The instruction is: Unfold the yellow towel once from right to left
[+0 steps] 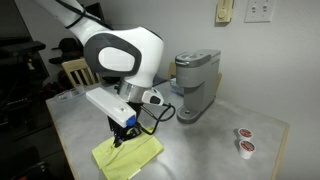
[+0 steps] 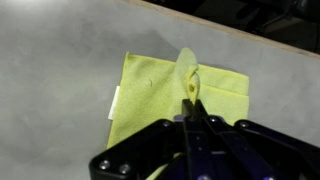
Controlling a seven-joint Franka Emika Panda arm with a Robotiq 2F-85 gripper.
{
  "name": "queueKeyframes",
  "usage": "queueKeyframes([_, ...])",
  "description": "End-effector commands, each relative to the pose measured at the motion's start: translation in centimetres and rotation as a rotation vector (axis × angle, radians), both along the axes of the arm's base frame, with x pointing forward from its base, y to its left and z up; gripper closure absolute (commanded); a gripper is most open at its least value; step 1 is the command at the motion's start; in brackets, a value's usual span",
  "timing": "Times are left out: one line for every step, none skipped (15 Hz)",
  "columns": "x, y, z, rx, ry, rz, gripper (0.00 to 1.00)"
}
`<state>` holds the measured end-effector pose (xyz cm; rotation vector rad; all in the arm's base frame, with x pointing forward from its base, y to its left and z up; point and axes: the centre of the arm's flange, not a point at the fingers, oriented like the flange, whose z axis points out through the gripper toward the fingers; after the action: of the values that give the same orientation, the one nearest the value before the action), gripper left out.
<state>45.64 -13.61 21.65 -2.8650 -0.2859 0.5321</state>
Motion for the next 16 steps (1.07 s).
queueKeyframes([-1.0,1.2,0.2,0.062,0.04,0.072,0.99])
queueKeyframes([-1.1,1.5,0.1,0.072,0.05,0.09,0.99])
queueKeyframes([-1.1,1.8,0.1,0.078,0.058,0.106,0.99])
queueKeyframes([-1.1,2.1,0.2,0.083,0.061,0.121,0.99])
queueKeyframes([-1.0,2.3,0.3,0.088,0.062,0.134,0.99])
queueKeyframes([-0.9,2.5,0.4,0.093,0.063,0.147,0.99])
queueKeyframes([-0.8,2.7,0.5,0.097,0.064,0.157,0.99])
queueKeyframes([-0.7,2.8,0.6,0.099,0.062,0.165,0.99])
queueKeyframes([-0.5,3.0,0.7,0.103,0.057,0.175,0.99])
queueKeyframes([-0.3,3.2,0.9,0.107,0.054,0.183,0.99])
queueKeyframes([-0.2,3.4,1.0,0.108,0.05,0.19,0.99])
queueKeyframes([0.0,3.6,1.1,0.112,0.047,0.196,0.99])
queueKeyframes([0.2,3.8,1.1,0.118,0.045,0.201,0.99])
queueKeyframes([0.4,4.0,1.1,0.125,0.045,0.206,0.99])
queueKeyframes([0.5,4.2,1.1,0.135,0.045,0.213,0.99])
queueKeyframes([0.7,4.5,1.1,0.147,0.048,0.22,0.99])
